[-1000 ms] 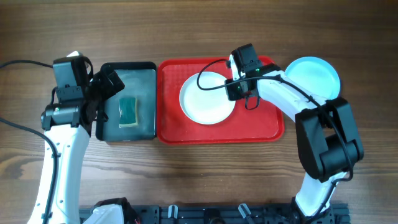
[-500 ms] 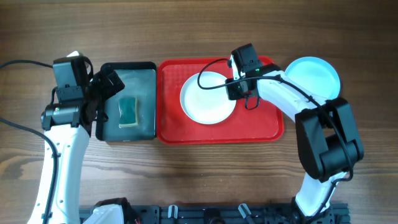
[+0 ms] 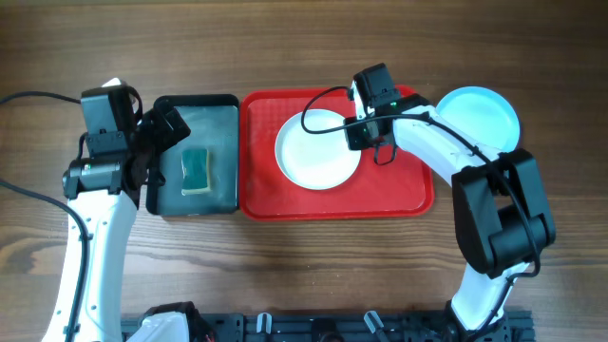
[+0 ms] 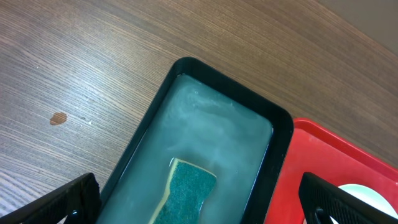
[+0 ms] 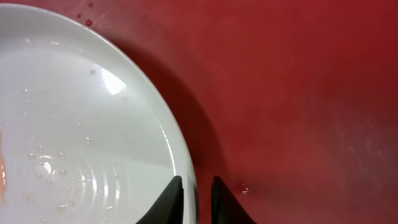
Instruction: Clean dirty plates on tray and stack at the side
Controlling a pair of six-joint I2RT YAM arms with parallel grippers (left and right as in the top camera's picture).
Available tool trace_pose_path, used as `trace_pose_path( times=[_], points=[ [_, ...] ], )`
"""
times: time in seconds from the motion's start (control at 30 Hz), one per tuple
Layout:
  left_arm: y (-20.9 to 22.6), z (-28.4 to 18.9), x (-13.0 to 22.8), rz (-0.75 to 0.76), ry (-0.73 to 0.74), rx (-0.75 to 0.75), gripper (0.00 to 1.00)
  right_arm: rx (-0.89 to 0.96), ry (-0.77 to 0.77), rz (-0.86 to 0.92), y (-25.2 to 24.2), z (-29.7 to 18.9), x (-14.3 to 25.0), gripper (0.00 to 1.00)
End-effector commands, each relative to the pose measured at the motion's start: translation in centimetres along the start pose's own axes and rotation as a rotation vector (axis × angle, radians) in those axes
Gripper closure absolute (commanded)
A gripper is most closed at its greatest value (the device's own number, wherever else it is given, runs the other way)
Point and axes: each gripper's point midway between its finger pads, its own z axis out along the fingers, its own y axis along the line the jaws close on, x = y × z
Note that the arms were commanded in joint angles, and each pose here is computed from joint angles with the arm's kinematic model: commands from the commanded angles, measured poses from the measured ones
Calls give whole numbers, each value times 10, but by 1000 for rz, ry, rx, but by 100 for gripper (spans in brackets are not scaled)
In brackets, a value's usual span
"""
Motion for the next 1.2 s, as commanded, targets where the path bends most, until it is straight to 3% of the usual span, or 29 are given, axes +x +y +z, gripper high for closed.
trace_pose_path(
  times=[0.0, 0.27, 0.3, 0.6, 0.67, 0.87, 0.93, 1.17],
  points=[
    [-2, -2, -4, -12, -9, 7, 0, -50, -29, -2, 10, -10, -11, 82],
    [-2, -2, -4, -12, -9, 7, 0, 1, -14, 3, 0, -6, -4, 91],
    [-2, -2, -4, -12, -9, 7, 0, 1, -13, 3, 0, -6, -4, 96],
    [-2, -2, -4, -12, -9, 7, 0, 115, 4, 185, -27, -7, 3, 96],
    [-2, -2, -4, -12, -9, 7, 0, 113, 0, 178, -27, -8, 2, 96],
    [-2, -2, -4, -12, -9, 7, 0, 112, -5, 151, -27, -8, 0, 82],
    [-2, -2, -4, -12, -9, 7, 0, 112, -3, 151, -27, -8, 1, 96],
    [-2, -2, -4, -12, -9, 7, 0, 71, -10, 150, -20, -7, -3, 96]
  ],
)
